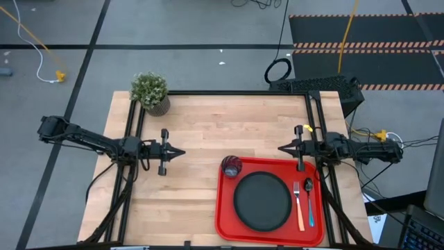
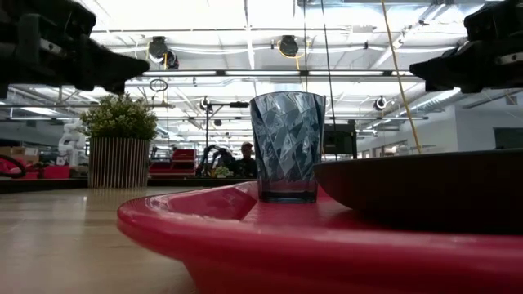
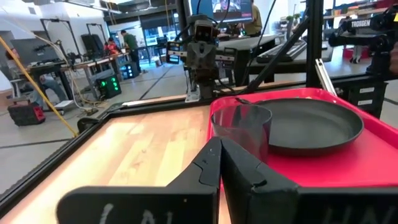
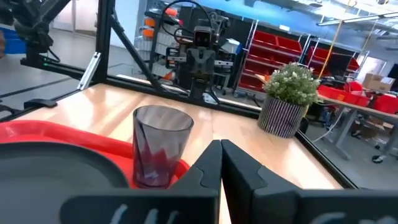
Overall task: Pick and place plate/cup/fork/spoon on tray
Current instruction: Return to Home Position
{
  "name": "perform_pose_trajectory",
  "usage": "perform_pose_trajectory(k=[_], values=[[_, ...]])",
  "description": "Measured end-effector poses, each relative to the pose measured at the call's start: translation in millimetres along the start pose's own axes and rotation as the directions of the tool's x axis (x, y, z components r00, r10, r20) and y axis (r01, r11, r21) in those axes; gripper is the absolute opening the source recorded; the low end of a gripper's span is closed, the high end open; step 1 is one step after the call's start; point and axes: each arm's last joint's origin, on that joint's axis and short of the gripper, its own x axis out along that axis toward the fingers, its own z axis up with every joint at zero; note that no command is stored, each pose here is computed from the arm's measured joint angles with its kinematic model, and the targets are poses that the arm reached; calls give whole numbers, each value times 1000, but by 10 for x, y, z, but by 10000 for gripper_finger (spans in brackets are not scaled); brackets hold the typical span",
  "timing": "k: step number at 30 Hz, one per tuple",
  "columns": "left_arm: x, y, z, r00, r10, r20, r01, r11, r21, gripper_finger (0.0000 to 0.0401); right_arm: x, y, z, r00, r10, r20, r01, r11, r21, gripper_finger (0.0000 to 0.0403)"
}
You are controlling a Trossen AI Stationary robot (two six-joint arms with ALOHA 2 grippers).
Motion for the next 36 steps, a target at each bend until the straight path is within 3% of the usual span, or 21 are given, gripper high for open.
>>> perform_pose_trajectory(k=[7,14,19,29,36], values=[[-61,10,4,1000,5,-1,-5,1000,-18,6,1,-50,-14,996,-83,-22,84,996,24,0],[-137,9,113,992,-82,96,75,994,77,3,2,-59,10,996,-94,2,94,993,73,0],[-200,79,139,993,-35,109,27,997,66,9,-2,-75,76,991,-114,69,108,990,86,0],[-317,190,49,998,63,8,-63,998,10,5,-2,-75,79,991,-113,73,107,991,87,0],[-371,202,-56,993,72,-99,-75,997,-30,12,-2,-75,80,991,-112,74,105,991,87,0]])
